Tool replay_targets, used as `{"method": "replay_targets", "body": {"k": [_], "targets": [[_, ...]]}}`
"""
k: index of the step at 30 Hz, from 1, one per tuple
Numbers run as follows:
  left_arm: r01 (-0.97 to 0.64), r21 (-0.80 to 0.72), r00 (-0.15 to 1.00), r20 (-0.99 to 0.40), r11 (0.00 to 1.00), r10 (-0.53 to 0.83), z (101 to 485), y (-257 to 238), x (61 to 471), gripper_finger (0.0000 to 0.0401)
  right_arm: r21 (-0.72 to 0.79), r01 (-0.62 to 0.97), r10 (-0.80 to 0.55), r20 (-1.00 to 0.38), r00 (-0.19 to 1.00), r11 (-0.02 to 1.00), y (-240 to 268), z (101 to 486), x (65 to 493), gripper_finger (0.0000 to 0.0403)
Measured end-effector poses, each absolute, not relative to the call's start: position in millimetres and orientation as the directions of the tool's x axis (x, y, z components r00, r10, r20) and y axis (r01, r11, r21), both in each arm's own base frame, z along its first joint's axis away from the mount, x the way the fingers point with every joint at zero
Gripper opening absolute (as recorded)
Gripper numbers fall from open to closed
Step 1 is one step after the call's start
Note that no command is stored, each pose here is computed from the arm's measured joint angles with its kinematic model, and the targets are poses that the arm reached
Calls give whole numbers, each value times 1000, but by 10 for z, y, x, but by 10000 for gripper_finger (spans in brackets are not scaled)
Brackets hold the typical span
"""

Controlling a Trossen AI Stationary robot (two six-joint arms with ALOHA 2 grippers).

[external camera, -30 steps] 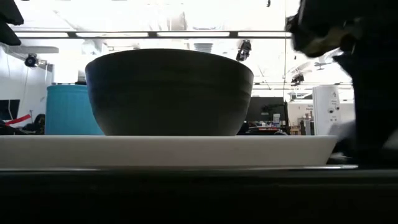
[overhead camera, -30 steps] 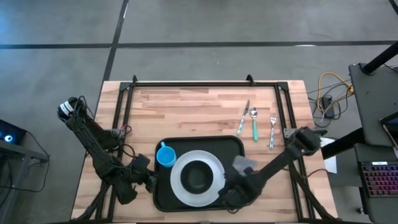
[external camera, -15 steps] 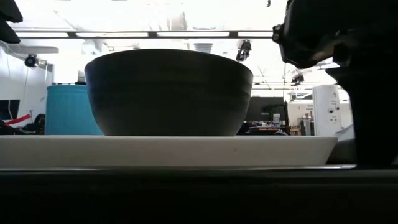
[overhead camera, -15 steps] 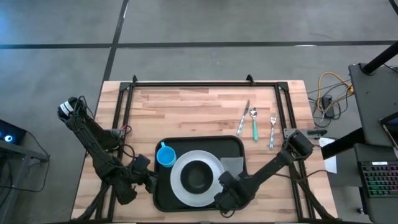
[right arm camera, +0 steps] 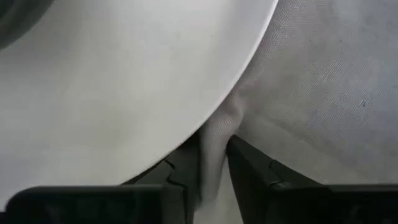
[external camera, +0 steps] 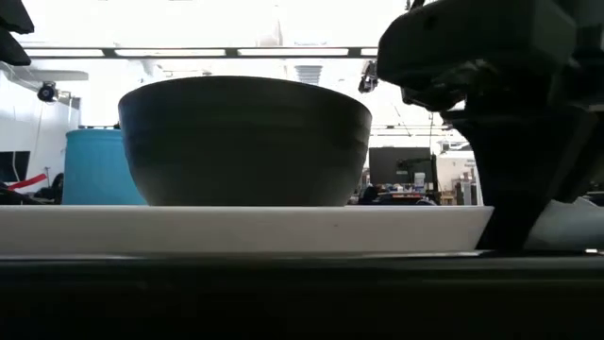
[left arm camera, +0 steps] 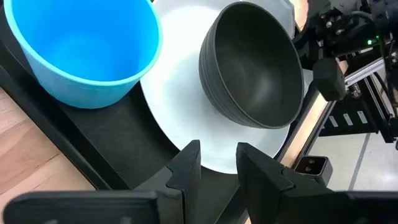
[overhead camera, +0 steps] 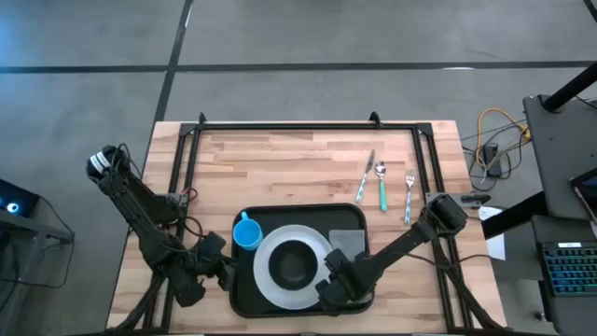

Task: Set up tray
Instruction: Put the napkin on top of the tray, then put the fork on top of the napkin

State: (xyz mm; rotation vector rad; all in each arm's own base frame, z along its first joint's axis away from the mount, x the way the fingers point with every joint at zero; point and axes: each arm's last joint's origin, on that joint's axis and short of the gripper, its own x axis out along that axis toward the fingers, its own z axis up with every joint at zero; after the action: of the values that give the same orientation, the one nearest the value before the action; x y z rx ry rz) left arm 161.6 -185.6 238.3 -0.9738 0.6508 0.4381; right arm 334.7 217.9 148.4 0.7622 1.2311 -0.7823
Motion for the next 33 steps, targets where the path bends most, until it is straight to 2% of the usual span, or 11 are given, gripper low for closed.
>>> {"method": "replay_targets", "body": {"k": [12,17,21,25,30,33], "targets": [[-605,-603,728,-683,520,57,2369,-1852,1612,84,130,841,-119,-967,224,525,2115,1797,3307,159],[-601,-609,733,-679,518,51,2376,-1860,1615,84,58,884,-203,-964,170,464,1993,2022,3181,183],[-600,-610,733,-679,518,50,2375,-1862,1613,84,30,910,-248,-958,145,415,1785,2273,3064,189],[-600,-610,733,-678,518,50,2375,-1862,1613,84,-116,929,-328,-945,6,351,1485,2411,2862,186],[-598,-609,734,-678,521,50,2376,-1863,1614,84,-127,948,-254,-966,-51,292,1032,2461,2584,173],[-598,-608,733,-678,522,50,2373,-1862,1613,84,-141,971,-218,-971,-98,191,779,2399,2339,165]]}}
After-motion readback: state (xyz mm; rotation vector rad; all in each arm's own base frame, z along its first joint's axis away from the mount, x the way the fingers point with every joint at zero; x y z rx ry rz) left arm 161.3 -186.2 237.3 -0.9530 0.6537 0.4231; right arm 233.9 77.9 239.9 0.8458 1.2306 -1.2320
